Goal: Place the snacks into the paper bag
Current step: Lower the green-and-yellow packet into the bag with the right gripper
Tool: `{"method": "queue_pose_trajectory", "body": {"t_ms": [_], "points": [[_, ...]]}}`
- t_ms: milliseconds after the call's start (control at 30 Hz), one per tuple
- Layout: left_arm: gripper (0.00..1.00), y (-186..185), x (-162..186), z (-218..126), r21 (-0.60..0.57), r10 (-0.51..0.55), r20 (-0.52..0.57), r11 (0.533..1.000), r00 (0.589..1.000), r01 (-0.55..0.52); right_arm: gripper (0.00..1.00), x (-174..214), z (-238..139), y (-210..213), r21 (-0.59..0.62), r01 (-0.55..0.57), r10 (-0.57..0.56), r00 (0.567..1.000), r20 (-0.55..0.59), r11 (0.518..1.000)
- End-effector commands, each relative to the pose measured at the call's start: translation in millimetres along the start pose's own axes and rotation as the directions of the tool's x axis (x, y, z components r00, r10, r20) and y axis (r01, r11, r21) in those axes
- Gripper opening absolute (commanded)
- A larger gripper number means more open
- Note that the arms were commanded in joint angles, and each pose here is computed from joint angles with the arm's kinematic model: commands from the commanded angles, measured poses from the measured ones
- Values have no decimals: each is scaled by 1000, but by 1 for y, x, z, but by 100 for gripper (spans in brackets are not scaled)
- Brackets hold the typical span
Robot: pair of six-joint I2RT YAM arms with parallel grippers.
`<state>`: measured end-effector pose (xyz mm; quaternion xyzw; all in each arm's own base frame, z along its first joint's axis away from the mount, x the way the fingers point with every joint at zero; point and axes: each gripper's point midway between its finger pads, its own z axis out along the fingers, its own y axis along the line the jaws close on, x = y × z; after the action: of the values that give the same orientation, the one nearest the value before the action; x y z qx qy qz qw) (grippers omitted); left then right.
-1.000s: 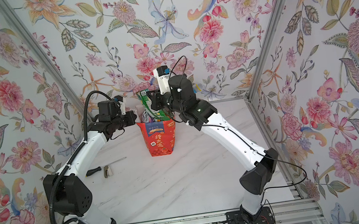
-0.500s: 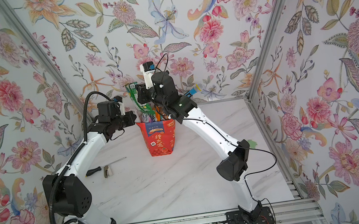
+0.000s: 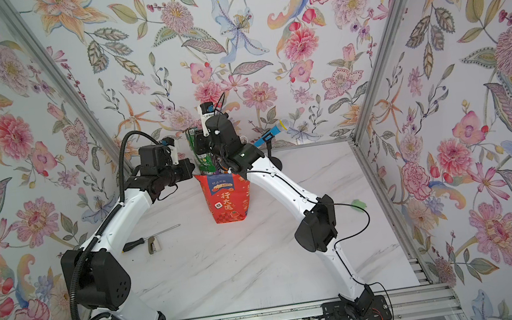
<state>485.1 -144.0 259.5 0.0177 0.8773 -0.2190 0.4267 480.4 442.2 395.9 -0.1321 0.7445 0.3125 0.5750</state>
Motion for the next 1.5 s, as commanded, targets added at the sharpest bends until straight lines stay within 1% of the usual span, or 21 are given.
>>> {"method": "queue_pose_trajectory", "body": {"t_ms": [0, 67, 167, 267, 467, 667, 733, 800, 900, 933, 1000, 1100, 1167, 1233, 1367, 1467], "points": [[0, 3, 0, -5, 8, -14, 2, 1000, 1000, 14, 0, -18, -10, 16, 26, 27, -30, 996, 89, 999], [0, 3, 0, -5, 9, -13, 3, 1000, 1000, 13, 0, -14, -14, 23, 29, 37, -40, 992, 116, 999], [0, 5, -1, -6, 8, -15, 6, 1000, 1000, 15, 0, -10, -28, 25, 49, 36, -45, 980, 192, 998], [0, 7, -2, -7, 8, -16, 8, 1000, 1000, 16, 0, -6, -39, 18, 76, 18, -35, 973, 230, 997], [0, 8, -2, -7, 9, -19, 9, 1000, 1000, 19, 0, 15, -42, 9, 76, -6, -10, 977, 214, 997], [0, 9, -2, -7, 9, -21, 10, 1000, 1000, 20, 1, 36, -42, 4, 83, -10, -2, 989, 147, 996], [0, 9, -2, -7, 10, -20, 11, 1000, 1000, 20, 8, 46, -42, 3, 82, -9, 0, 994, 106, 997], [0, 9, -3, -8, 12, -22, 12, 1000, 1000, 22, 26, 45, -47, 3, 73, 0, -6, 996, 86, 997], [0, 10, -3, -8, 9, -20, 11, 1000, 1000, 20, 51, 23, -57, 5, 57, 18, -24, 994, 104, 998], [0, 10, -3, -9, 10, -18, 14, 1000, 1000, 18, 55, 16, -57, 2, 54, 21, -27, 995, 101, 998], [0, 11, -3, -9, 9, -19, 13, 1000, 1000, 19, 57, 6, -54, -4, 33, 12, -15, 998, 69, 999], [0, 11, -3, -9, 10, -22, 14, 1000, 1000, 21, 58, -2, -41, -16, -14, -31, 30, 999, -16, 999], [0, 11, -3, -10, 9, -23, 15, 1000, 1000, 23, 58, -1, -31, -24, -12, -39, 38, 996, -82, 999], [0, 12, -3, -10, 7, -24, 16, 1000, 1000, 24, 58, 6, -21, -30, -20, -45, 41, 989, -142, 999], [0, 11, -4, -11, 10, -22, 18, 1000, 1000, 22, 57, 23, -9, -36, -79, -115, 94, 968, -231, 990], [0, 12, -4, -11, 8, -23, 18, 1000, 1000, 23, 57, 34, -8, -38, -79, -107, 83, 961, -265, 991]]}}
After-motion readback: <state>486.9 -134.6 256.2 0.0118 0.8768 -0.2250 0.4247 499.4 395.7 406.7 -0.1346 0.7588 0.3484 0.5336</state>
